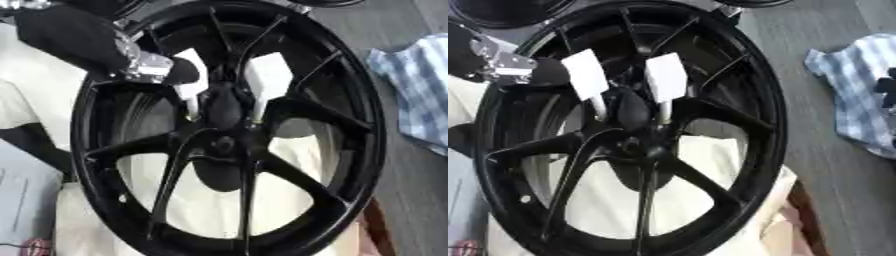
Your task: Pull the pin out of the wheel hub.
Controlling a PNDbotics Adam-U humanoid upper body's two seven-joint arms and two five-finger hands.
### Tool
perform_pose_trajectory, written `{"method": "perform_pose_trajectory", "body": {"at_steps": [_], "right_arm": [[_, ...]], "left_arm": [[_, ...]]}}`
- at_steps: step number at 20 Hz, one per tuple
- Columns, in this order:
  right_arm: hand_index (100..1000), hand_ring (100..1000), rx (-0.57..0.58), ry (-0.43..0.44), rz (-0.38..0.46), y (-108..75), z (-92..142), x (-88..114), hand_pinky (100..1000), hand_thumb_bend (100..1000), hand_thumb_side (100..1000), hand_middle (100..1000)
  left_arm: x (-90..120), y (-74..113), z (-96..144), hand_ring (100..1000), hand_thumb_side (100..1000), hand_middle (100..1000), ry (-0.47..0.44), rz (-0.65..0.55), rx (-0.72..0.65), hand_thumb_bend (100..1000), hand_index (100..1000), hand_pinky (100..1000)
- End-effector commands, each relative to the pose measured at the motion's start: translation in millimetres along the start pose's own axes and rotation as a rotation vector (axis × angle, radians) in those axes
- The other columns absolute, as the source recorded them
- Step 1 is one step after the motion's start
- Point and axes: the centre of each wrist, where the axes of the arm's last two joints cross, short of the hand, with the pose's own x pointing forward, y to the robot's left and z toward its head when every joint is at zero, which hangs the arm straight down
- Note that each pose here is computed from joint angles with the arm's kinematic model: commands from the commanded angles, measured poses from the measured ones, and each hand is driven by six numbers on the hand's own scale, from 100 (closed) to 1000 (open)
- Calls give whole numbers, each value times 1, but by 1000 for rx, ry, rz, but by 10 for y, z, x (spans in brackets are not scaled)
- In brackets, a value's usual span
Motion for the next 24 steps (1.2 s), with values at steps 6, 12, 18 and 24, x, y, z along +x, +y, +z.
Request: {"method": "perform_pose_trajectory", "body": {"at_steps": [6,12,18,24], "right_arm": [[789,829,5,-21,8,-30,-68,69,975,100,543,614],[789,829,-3,-11,9,-17,-66,65,977,100,552,614],[788,829,-3,-3,10,-5,-67,64,977,100,556,613],[788,829,-1,1,12,-1,-64,63,977,100,560,613]], "left_arm": [[-189,-26,-158,826,684,712,235,147,-189,657,864,891],[-277,-83,-234,838,698,729,253,183,-211,645,871,900],[-244,-83,-224,833,642,716,220,174,-241,688,855,897],[-255,-91,-252,831,599,709,223,141,-258,695,842,888]]}}
